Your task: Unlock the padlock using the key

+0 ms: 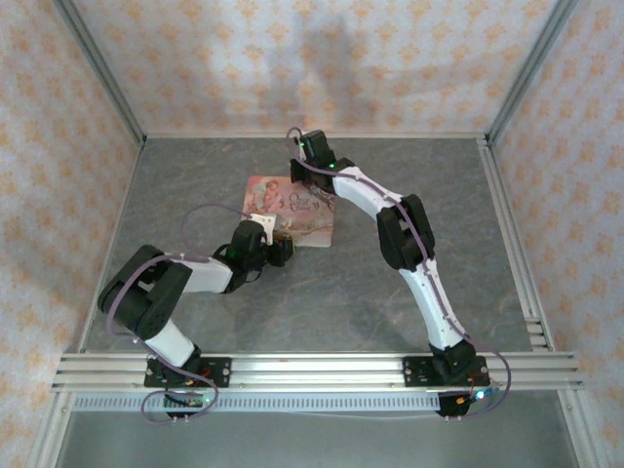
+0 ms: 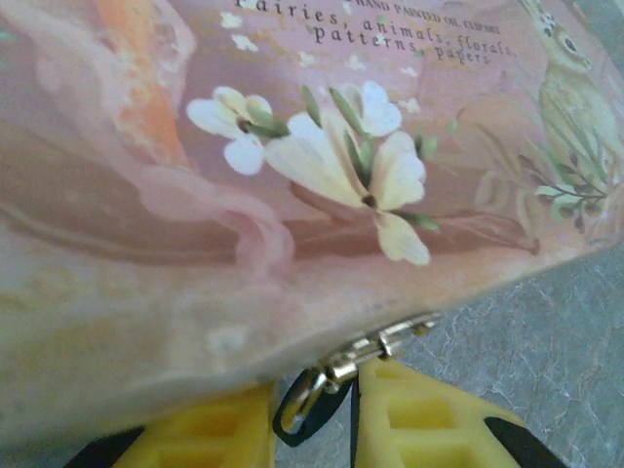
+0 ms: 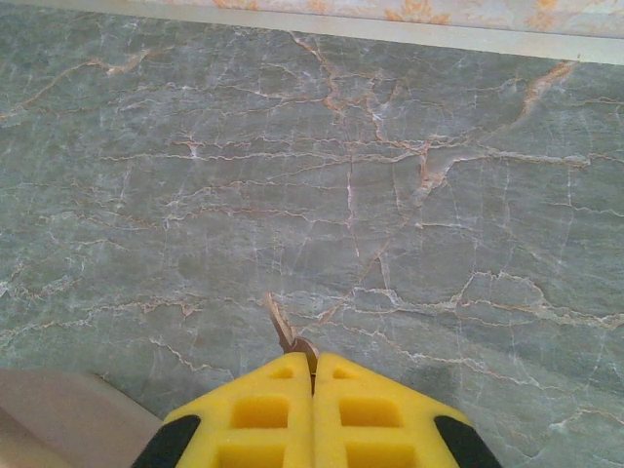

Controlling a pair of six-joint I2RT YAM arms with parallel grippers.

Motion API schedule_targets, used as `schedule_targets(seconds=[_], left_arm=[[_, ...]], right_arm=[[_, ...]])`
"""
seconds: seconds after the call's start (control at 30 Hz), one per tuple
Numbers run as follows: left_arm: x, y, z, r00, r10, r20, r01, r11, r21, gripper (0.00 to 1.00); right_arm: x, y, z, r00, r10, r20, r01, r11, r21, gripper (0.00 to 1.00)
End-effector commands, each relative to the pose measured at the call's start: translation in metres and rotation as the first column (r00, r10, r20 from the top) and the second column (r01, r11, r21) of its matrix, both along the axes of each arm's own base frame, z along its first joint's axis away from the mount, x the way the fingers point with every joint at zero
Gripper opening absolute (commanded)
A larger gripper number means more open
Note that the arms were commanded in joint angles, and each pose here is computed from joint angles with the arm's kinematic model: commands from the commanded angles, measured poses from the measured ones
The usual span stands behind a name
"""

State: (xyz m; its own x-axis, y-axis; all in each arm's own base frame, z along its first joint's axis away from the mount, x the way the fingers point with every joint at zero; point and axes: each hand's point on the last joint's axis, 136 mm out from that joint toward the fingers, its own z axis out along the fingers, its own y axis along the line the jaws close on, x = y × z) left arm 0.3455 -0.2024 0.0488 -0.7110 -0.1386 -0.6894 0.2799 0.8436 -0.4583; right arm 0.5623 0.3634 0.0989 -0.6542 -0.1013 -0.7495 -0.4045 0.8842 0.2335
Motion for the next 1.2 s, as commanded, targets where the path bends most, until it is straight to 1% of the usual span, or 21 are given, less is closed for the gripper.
schedule_targets(seconds=[0.0,0.07,0.17,0.2,0.27,0.3,0.33,0.53,0.73,0.9,1.03,1.17], left_arm=[[0.012,-0.01,0.009,0.999,-0.024,0.042,0.025,0.999,-0.034,0.18],[0.013,-0.012,0.008,0.999,-0.023,0.037,0.025,0.999,-0.038,0.15],[0.016,-0.013,0.008,0.999,-0.019,0.039,0.021,0.999,-0.046,0.15],[0.016,-0.014,0.008,0.999,-0.022,0.04,0.024,0.999,-0.049,0.11],[0.016,-0.014,0.009,0.999,-0.024,0.041,0.026,0.998,-0.049,0.07],[0.016,-0.015,0.01,0.999,-0.031,0.039,0.033,0.998,-0.048,0.02],[0.016,-0.015,0.01,0.999,-0.033,0.038,0.034,0.998,-0.045,0.0],[0.012,-0.015,0.011,0.999,-0.045,-0.02,0.044,0.998,-0.048,0.0],[0.008,-0.017,0.015,0.992,-0.075,-0.103,0.07,0.996,-0.049,0.0],[0.004,-0.018,0.022,0.973,-0.119,-0.196,0.106,0.992,-0.074,0.0],[0.004,-0.016,0.03,0.961,-0.13,-0.243,0.107,0.988,-0.107,0.0],[0.002,-0.019,0.042,0.949,-0.16,-0.273,0.127,0.983,-0.135,0.0]], right_arm=[[-0.029,-0.002,-0.039,0.991,0.016,-0.131,-0.026,0.997,-0.076,0.0],[-0.029,-0.002,-0.04,0.991,0.017,-0.13,-0.027,0.996,-0.08,0.0],[-0.029,-0.003,-0.041,0.991,0.017,-0.131,-0.028,0.996,-0.084,0.0],[-0.029,-0.002,-0.042,0.991,0.018,-0.132,-0.029,0.996,-0.084,0.0],[-0.029,-0.002,-0.041,0.991,0.02,-0.132,-0.031,0.996,-0.083,0.0],[-0.03,-0.002,-0.041,0.991,0.02,-0.132,-0.031,0.996,-0.084,0.0],[-0.029,-0.003,-0.04,0.991,0.021,-0.131,-0.032,0.996,-0.084,0.0],[-0.029,-0.006,-0.023,0.995,0.012,-0.102,-0.018,0.998,-0.056,0.0],[-0.026,-0.024,0.022,0.998,-0.034,-0.054,0.039,0.994,0.103,0.0],[-0.038,-0.045,0.053,0.998,-0.057,-0.018,0.06,0.98,0.19,0.0],[-0.058,-0.063,0.074,0.998,-0.068,-0.001,0.065,0.959,0.277,0.0],[-0.088,-0.084,0.091,0.997,-0.076,0.018,0.064,0.933,0.355,0.0]])
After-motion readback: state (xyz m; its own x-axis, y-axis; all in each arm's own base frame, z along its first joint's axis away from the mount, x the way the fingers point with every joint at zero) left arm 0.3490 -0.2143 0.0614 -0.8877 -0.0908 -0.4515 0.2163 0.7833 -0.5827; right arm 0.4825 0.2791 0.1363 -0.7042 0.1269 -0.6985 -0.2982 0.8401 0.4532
